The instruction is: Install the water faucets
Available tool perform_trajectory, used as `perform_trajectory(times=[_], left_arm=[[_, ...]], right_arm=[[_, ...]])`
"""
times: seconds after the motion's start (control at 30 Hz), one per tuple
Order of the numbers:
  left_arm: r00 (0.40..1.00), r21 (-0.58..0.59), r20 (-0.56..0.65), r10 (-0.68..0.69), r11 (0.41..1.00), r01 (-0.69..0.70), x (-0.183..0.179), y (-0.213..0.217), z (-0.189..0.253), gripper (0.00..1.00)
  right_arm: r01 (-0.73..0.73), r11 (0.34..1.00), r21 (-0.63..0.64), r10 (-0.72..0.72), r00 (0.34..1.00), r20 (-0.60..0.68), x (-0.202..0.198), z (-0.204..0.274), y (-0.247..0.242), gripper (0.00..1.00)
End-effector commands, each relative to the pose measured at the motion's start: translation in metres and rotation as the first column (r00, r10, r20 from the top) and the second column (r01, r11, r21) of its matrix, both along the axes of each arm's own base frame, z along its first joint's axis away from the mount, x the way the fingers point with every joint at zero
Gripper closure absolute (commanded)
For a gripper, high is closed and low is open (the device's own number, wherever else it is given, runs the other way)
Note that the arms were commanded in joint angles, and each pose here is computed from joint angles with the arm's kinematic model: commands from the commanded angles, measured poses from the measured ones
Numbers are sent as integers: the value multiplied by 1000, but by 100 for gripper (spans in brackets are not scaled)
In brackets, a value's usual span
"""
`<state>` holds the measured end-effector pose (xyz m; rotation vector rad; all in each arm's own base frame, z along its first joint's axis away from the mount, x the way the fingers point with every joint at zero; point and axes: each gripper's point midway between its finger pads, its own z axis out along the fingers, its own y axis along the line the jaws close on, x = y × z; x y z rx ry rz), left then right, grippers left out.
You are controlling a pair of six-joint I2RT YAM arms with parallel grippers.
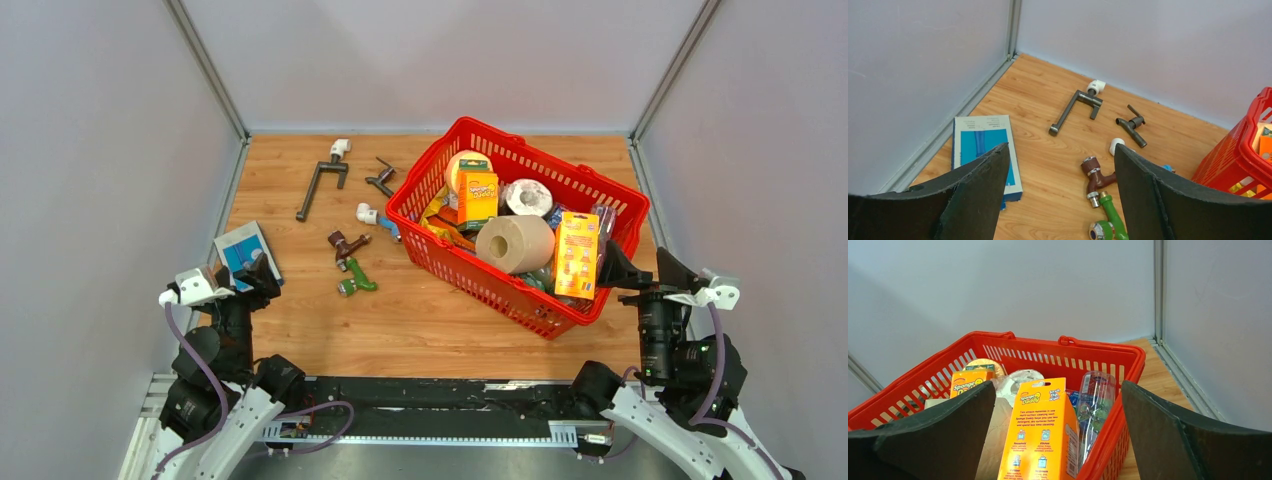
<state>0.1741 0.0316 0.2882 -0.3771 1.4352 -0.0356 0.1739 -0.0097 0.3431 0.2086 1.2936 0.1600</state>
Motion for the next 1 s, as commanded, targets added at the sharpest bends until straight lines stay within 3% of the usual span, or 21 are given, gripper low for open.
perform_trajectory(times=[0.0, 0.3, 0.57, 0.7, 0.8, 0.9, 0.97], left_arm=[[994, -73, 104, 9, 997, -2, -17, 11, 15, 17], [995, -74, 104, 1, 997, 7, -17, 10, 15, 17], [995, -73, 102, -7, 997, 14, -18, 9, 15, 16], [996, -74, 94, 1, 997, 6, -18, 10, 13, 16], [996, -78, 86, 11, 997, -4, -19, 12, 12, 16], [996, -79, 84, 8, 997, -1, -19, 12, 11, 16], [997, -77, 82, 11, 997, -4, -19, 12, 10, 16]], right_arm=[[-43, 999, 17, 42, 999, 27, -1, 8, 7, 0], [-114, 993, -38, 115, 993, 18, 6, 18, 31, 0], [-379, 910, -170, 367, 925, -100, 22, 38, 113, 0], [-551, 801, -233, 492, 828, -269, 34, 29, 173, 0], [-699, 672, -244, 611, 710, -352, 31, 25, 220, 0], [-832, 508, -223, 710, 551, -439, 22, 13, 268, 0], [-910, 368, -191, 740, 411, -533, 10, -15, 304, 0]])
